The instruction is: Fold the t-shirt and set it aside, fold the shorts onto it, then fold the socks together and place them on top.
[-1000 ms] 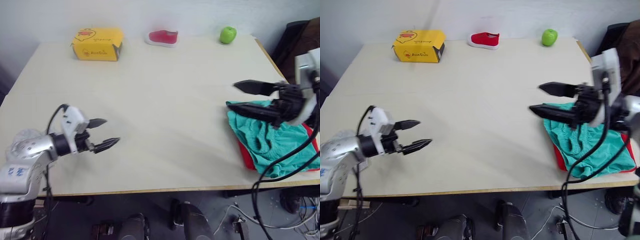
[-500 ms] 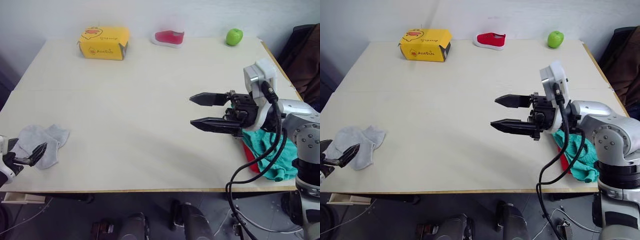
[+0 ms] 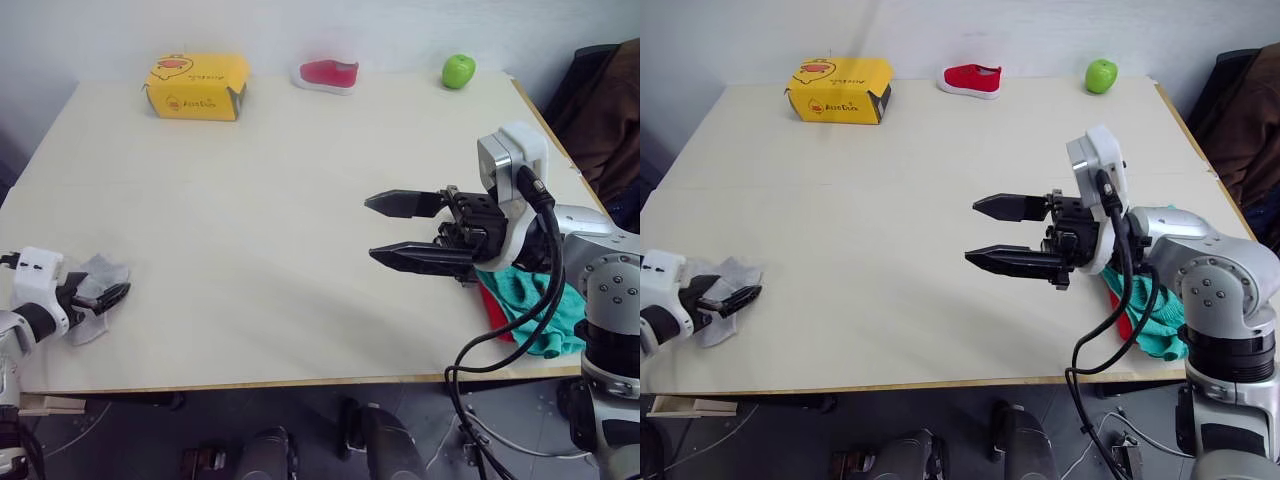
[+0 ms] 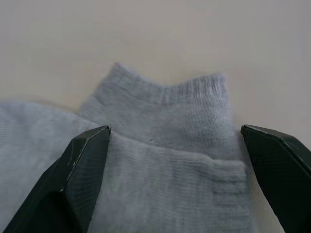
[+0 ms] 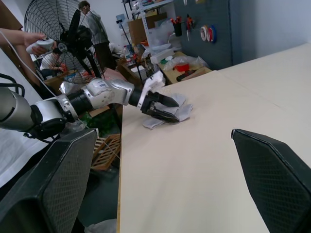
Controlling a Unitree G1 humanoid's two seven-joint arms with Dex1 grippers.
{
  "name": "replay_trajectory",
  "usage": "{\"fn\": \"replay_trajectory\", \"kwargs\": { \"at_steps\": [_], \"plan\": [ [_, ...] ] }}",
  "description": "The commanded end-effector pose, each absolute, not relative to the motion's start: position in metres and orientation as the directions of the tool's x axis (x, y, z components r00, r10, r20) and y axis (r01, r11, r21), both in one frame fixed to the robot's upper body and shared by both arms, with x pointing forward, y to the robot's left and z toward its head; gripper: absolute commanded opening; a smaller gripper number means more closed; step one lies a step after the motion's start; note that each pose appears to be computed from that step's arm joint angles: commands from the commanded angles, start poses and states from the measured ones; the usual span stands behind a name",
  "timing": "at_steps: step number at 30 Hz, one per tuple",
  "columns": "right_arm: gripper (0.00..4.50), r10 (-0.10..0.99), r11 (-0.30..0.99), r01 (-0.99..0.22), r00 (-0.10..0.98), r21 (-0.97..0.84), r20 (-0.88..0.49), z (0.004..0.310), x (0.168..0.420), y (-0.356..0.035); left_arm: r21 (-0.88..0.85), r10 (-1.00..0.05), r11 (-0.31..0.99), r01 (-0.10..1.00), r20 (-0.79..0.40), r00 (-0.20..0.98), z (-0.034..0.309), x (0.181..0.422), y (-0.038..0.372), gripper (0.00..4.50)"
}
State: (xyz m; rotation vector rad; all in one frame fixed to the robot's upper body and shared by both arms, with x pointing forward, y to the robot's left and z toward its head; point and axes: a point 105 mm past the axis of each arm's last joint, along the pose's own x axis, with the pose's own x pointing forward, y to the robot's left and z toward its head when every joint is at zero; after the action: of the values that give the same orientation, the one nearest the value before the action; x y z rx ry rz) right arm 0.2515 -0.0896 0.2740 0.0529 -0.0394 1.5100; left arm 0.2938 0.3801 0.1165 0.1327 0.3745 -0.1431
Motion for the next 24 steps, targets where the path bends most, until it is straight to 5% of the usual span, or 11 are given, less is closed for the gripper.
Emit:
{"fn": "replay_trajectory", "kwargs": {
  "at_steps": [1, 3, 6, 15, 19, 24],
  "plan": [
    [4.47, 0.996, 0.054, -0.998, 0.053, -0.019, 0.071, 0.28, 0.243, -0.09, 0.091, -0.118, 0.98, 0.175, -0.438, 0.891, 0.103, 0.294, 0.379, 4.5],
    [4.47, 0.996, 0.055, -0.998, 0.053, -0.016, 0.071, 0.28, 0.241, -0.089, 0.092, -0.111, 0.981, 0.173, -0.466, 0.878, 0.096, 0.294, 0.379, 4.5],
    [4.5, 0.996, 0.066, -0.998, 0.064, -0.018, 0.062, 0.278, 0.242, -0.089, 0.057, -0.109, 0.987, 0.151, -0.456, 0.883, 0.095, 0.296, 0.379, 3.91],
    [4.5, 0.996, 0.078, -0.996, 0.077, -0.031, 0.043, 0.279, 0.248, -0.094, 0.016, -0.106, 0.992, 0.127, -0.448, 0.888, 0.099, 0.284, 0.371, 1.21],
    [4.5, 0.997, 0.076, -0.997, 0.075, -0.023, 0.032, 0.274, 0.25, -0.094, -0.037, -0.234, 0.969, 0.243, -0.438, 0.868, 0.104, 0.283, 0.32, 0.04],
    [4.5, 0.998, 0.063, -0.998, 0.063, 0.0, -0.006, 0.263, 0.246, -0.091, -0.148, -0.379, 0.926, 0.348, -0.38, 0.844, 0.125, 0.297, 0.236, 0.01]
  ]
}}
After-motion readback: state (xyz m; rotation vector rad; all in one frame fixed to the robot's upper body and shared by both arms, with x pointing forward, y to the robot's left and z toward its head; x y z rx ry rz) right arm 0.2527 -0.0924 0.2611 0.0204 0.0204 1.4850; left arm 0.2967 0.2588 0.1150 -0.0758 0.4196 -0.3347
